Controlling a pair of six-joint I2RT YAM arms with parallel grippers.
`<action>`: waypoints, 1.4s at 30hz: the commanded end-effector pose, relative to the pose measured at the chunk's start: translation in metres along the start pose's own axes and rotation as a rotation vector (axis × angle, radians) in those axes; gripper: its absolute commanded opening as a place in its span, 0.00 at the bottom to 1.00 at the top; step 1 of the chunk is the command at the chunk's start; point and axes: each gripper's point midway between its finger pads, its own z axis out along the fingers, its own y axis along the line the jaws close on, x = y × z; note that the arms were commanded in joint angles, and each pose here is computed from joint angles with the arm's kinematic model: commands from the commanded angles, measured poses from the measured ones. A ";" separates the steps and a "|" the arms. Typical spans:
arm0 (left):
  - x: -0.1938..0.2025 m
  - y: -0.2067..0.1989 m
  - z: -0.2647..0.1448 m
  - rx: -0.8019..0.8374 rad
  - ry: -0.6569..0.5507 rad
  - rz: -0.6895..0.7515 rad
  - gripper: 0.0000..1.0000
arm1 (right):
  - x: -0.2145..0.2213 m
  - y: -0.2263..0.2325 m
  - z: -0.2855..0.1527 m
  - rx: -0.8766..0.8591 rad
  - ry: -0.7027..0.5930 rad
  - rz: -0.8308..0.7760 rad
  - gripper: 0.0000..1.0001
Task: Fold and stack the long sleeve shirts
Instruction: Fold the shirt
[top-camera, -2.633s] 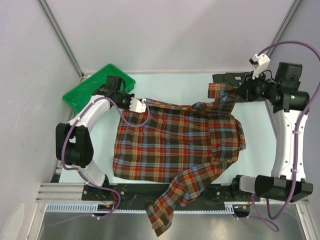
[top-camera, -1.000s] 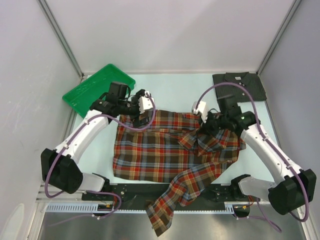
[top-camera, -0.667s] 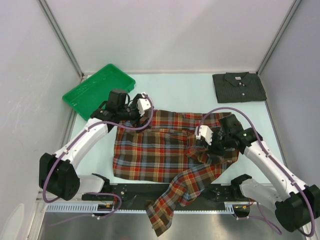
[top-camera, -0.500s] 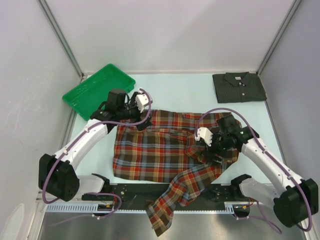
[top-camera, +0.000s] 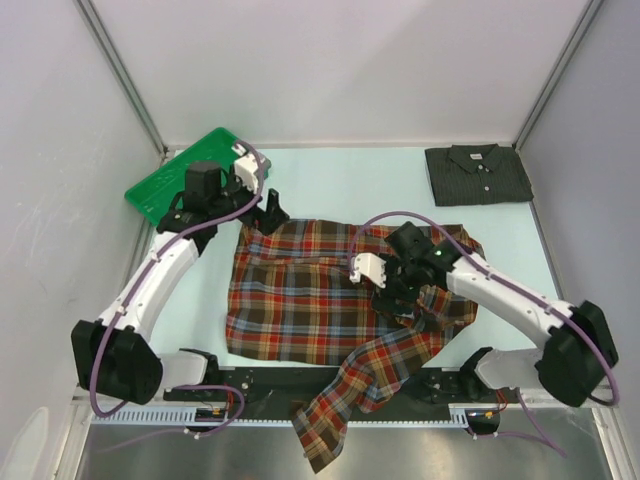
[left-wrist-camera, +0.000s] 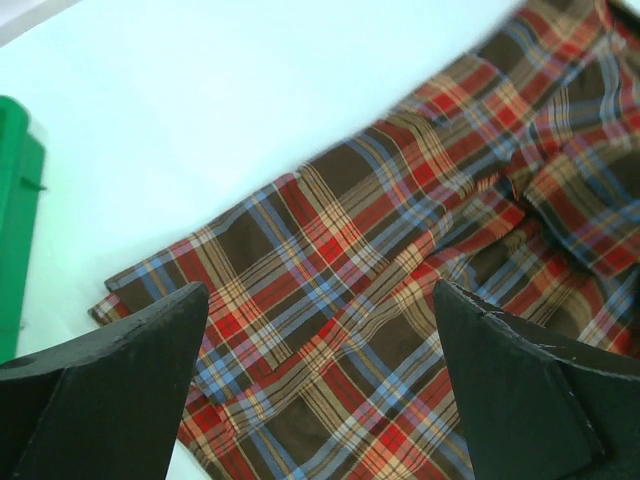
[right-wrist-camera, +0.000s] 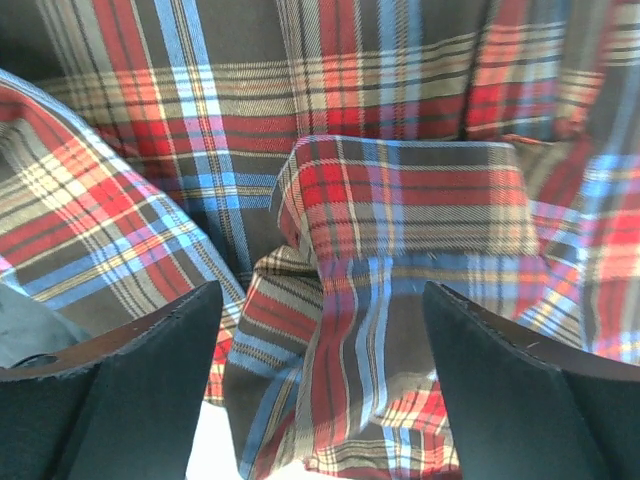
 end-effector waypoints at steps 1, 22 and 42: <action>-0.062 0.004 -0.035 -0.073 -0.158 -0.035 0.99 | 0.003 -0.010 0.017 -0.001 0.065 -0.065 0.84; 0.006 -0.161 -0.013 0.582 -0.169 0.696 1.00 | -0.110 -0.058 -0.117 0.007 -0.839 0.114 0.00; -0.022 -0.236 0.037 0.609 -0.315 0.720 0.76 | -0.123 -0.024 -0.142 0.078 -0.894 0.005 0.00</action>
